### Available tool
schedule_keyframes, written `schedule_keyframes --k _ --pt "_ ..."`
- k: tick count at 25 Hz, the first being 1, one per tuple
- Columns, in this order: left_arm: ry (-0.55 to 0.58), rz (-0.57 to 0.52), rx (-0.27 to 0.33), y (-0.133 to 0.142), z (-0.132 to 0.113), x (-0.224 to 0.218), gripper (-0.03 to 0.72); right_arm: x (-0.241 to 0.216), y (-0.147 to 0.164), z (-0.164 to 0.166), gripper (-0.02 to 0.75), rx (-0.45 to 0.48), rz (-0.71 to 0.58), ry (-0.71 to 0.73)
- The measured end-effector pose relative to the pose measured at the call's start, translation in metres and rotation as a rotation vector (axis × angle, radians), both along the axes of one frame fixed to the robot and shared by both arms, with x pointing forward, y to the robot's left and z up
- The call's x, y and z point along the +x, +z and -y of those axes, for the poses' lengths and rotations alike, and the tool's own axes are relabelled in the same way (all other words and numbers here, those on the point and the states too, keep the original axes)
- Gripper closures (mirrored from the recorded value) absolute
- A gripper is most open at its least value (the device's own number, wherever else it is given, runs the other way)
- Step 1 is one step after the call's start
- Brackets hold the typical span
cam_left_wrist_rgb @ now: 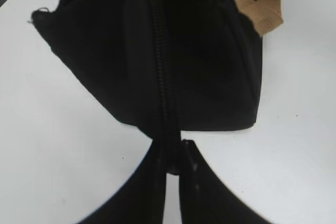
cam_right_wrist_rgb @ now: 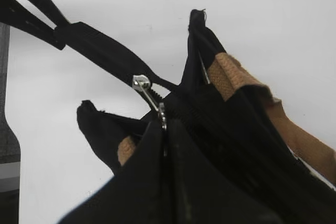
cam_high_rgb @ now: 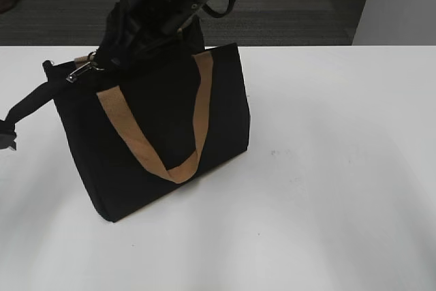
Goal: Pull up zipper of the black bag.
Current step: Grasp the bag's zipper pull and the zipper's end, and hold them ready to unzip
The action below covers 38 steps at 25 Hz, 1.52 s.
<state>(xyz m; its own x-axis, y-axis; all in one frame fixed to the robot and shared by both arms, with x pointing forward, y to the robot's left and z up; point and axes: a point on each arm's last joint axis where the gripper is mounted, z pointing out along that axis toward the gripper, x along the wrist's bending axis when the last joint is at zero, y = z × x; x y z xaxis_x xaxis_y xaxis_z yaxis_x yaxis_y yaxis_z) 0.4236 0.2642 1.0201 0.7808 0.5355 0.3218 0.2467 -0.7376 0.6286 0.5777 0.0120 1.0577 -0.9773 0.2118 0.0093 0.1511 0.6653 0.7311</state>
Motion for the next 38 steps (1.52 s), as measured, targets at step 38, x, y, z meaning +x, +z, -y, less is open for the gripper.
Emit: schedule_keyframes --k 38 --pt "0.017 -0.009 0.03 -0.001 -0.003 0.0 0.658 0.071 -0.002 0.113 0.738 0.008 -0.113 -0.324"
